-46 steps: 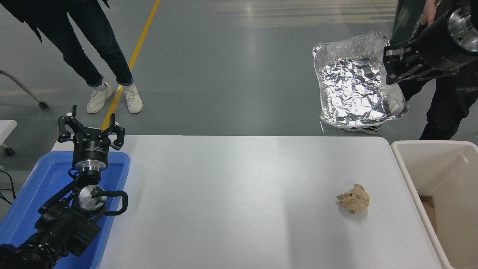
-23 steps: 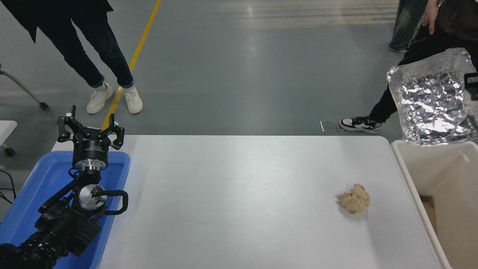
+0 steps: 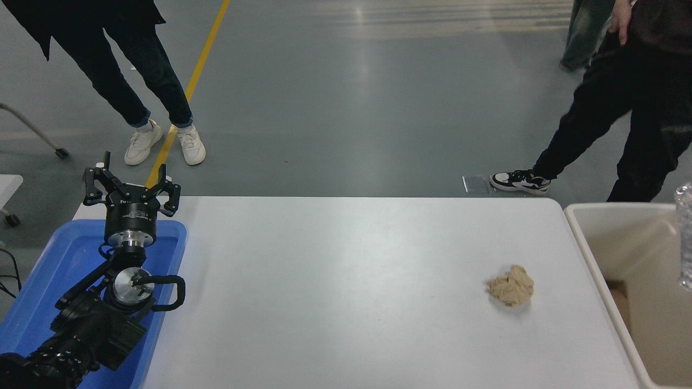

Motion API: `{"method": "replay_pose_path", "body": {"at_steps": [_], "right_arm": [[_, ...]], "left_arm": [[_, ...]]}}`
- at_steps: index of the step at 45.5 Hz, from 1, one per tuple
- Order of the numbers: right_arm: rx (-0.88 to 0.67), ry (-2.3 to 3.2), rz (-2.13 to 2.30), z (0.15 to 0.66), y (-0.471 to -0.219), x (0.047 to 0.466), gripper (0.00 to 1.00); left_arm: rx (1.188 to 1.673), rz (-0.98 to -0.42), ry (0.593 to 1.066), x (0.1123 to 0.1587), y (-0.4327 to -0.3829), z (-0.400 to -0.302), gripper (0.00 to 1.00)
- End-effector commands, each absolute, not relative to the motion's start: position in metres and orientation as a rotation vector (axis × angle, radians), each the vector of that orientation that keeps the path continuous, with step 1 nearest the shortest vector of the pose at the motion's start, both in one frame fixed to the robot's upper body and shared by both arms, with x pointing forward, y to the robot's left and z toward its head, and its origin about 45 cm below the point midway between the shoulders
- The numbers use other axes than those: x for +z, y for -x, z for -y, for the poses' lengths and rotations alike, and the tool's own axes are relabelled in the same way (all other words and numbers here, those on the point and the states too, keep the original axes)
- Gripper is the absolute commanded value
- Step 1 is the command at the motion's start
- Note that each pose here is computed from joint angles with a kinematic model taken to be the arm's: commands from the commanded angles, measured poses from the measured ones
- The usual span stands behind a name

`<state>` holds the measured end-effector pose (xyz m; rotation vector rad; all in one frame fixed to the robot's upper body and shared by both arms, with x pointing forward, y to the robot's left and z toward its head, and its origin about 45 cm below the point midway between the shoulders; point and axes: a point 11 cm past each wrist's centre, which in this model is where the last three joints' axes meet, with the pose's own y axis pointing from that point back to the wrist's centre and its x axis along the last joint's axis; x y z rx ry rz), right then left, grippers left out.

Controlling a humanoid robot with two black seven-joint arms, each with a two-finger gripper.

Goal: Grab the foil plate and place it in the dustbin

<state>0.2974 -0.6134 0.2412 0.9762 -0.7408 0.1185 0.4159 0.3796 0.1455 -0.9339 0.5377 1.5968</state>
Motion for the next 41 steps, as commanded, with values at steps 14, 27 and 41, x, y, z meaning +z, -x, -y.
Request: {"method": "replay_pose_path", "body": {"at_steps": [14,27,41], "right_arm": [[-0.122,-0.947,0.992,0.599,-0.277,0.096,0.0],[-0.144,-0.995,0.963,0.578,-0.273,0.073,0.0],[-0.123,-1.037,0.963,0.561,-0.29,0.073,0.02]], "left_arm": [[1.599,-0.537,0.935,0.1455,-0.4159,-0.3799,0.99],[1.599,-0.537,0.935,0.1455,-0.4159,-0.3799,0.99],[1.598,-0.538,0.934,0.1454,-0.416,-0.3797,0.99]]}}
